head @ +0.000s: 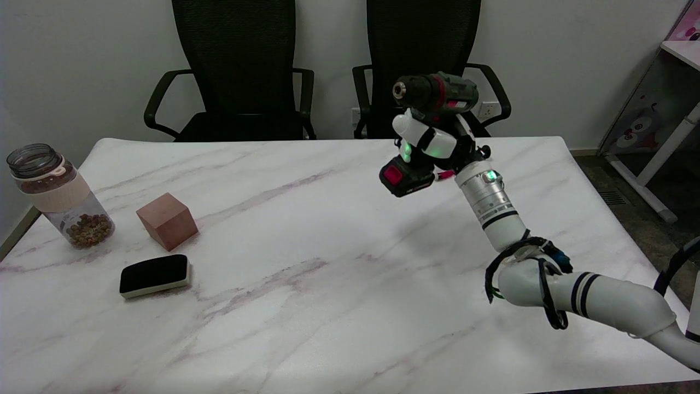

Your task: Pick up the power screwdriver.

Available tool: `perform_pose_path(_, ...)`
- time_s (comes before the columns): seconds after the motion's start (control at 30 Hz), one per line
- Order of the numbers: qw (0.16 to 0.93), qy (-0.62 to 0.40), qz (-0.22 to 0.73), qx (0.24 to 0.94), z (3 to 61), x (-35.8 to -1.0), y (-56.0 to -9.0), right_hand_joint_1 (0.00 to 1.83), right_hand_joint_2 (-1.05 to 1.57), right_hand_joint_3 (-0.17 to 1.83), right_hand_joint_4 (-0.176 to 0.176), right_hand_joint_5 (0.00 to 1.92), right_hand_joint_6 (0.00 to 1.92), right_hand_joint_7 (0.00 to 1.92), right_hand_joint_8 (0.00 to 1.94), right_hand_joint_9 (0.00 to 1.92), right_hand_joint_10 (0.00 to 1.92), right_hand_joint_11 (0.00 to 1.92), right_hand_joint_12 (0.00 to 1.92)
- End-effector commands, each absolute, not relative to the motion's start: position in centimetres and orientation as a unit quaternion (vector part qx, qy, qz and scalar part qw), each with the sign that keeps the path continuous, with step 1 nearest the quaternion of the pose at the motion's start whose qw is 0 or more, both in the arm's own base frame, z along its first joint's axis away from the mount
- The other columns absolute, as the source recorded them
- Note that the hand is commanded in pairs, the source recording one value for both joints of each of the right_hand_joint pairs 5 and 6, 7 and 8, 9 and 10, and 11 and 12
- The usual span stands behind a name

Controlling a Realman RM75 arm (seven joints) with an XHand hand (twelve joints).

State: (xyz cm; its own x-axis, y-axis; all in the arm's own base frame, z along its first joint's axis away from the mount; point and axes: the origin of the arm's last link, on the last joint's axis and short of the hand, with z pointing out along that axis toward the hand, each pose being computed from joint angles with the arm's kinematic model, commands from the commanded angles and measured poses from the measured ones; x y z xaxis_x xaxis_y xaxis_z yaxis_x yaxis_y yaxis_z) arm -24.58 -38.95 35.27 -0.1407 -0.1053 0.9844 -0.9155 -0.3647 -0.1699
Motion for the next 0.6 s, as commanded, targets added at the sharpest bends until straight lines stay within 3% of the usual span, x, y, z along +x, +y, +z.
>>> perform_pose_path(0.03, 0.311, -0.425, 0.593, 0.609, 33.9, -18.4, -41.2, 0.91, 0.59, 0.7, 0.176, 1.92, 1.92, 1.92, 1.92, 1.92, 1.92, 1.92, 1.92)
perform_pose_path(0.33, 0.319, -0.432, 0.572, 0.62, 32.5, -16.9, -42.4, 0.9, 0.57, 0.73, 0.176, 1.92, 1.92, 1.92, 1.92, 1.92, 1.92, 1.92, 1.92)
perform_pose_path(0.43, 0.321, -0.446, 0.561, 0.619, 31.8, -17.1, -42.6, 0.87, 0.24, 0.63, 0.176, 1.92, 1.92, 1.92, 1.92, 1.92, 1.92, 1.92, 1.92)
perform_pose_path(0.6, 0.326, -0.468, 0.545, 0.614, 30.6, -17.3, -43.3, 0.82, 0.05, 0.45, 0.176, 1.92, 1.92, 1.92, 1.92, 1.92, 1.92, 1.92, 1.92)
